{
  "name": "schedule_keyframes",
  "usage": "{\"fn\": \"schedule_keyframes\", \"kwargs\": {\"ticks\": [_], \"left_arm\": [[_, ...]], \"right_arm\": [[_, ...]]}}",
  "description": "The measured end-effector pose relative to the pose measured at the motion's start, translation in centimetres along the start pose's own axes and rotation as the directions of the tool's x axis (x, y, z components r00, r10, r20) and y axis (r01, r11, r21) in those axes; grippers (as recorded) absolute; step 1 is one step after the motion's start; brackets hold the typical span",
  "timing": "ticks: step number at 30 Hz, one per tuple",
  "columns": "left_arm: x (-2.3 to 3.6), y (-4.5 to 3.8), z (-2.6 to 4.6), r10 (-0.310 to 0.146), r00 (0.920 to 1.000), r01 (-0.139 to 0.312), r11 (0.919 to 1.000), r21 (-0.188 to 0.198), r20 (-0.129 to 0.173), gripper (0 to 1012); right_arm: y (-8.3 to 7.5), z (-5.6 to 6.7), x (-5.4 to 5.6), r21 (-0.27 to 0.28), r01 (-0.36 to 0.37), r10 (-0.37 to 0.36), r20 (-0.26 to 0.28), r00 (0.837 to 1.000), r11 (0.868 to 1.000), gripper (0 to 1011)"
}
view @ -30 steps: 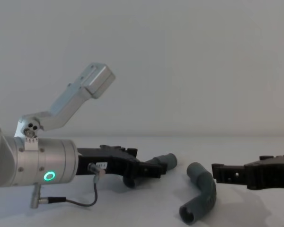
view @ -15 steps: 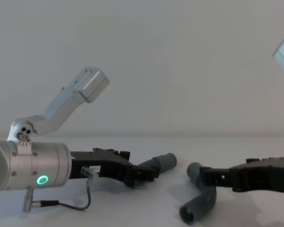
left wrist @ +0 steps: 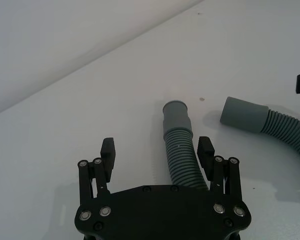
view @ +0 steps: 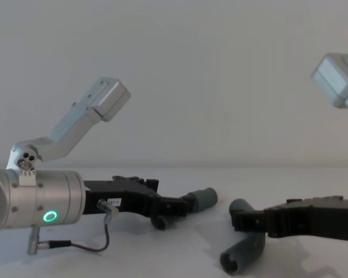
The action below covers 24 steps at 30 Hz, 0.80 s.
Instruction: Use both hands to pick up one end of the pipe from the table, align the ends, and insert them.
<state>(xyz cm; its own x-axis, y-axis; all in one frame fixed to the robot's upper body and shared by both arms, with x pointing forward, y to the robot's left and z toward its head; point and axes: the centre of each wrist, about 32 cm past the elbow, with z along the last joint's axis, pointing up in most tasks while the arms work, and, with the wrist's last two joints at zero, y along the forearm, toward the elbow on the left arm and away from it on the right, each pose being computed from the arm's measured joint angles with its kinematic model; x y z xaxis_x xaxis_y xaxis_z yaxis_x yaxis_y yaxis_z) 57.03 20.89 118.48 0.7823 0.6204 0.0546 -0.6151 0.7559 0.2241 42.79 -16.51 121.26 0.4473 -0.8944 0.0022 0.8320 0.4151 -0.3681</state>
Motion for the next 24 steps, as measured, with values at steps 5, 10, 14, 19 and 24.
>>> {"fn": "schedule_keyframes", "kwargs": {"ticks": [5,10,14,19,24], "left_arm": [[0.15,0.02,0.00,-0.004,1.0000,0.004,1.0000,-0.004,0.002,1000],[0.25,0.03,-0.04,-0.008,1.0000,0.008,0.9999,-0.005,0.002,1000],[0.31,0.05,-0.08,-0.014,0.9999,0.014,0.9999,-0.005,-0.001,1000],[0.36,0.06,-0.09,-0.020,0.9998,0.020,0.9998,-0.005,-0.006,1000],[0.35,0.06,-0.11,-0.024,0.9997,0.024,0.9997,-0.004,-0.011,1000]], "right_arm": [[0.4,0.0,-0.2,-0.015,-0.002,0.002,-0.002,1.000,1.000,1004],[0.7,0.0,-0.3,-0.025,-0.002,0.002,-0.004,1.000,1.000,1004],[1.0,0.0,-0.4,-0.034,-0.001,0.001,-0.004,1.000,0.999,1004],[1.2,0.0,-0.5,-0.040,0.001,-0.001,-0.004,1.000,0.999,1004],[1.5,0.1,-0.6,-0.046,0.003,-0.003,-0.003,1.000,0.999,1004]]}}
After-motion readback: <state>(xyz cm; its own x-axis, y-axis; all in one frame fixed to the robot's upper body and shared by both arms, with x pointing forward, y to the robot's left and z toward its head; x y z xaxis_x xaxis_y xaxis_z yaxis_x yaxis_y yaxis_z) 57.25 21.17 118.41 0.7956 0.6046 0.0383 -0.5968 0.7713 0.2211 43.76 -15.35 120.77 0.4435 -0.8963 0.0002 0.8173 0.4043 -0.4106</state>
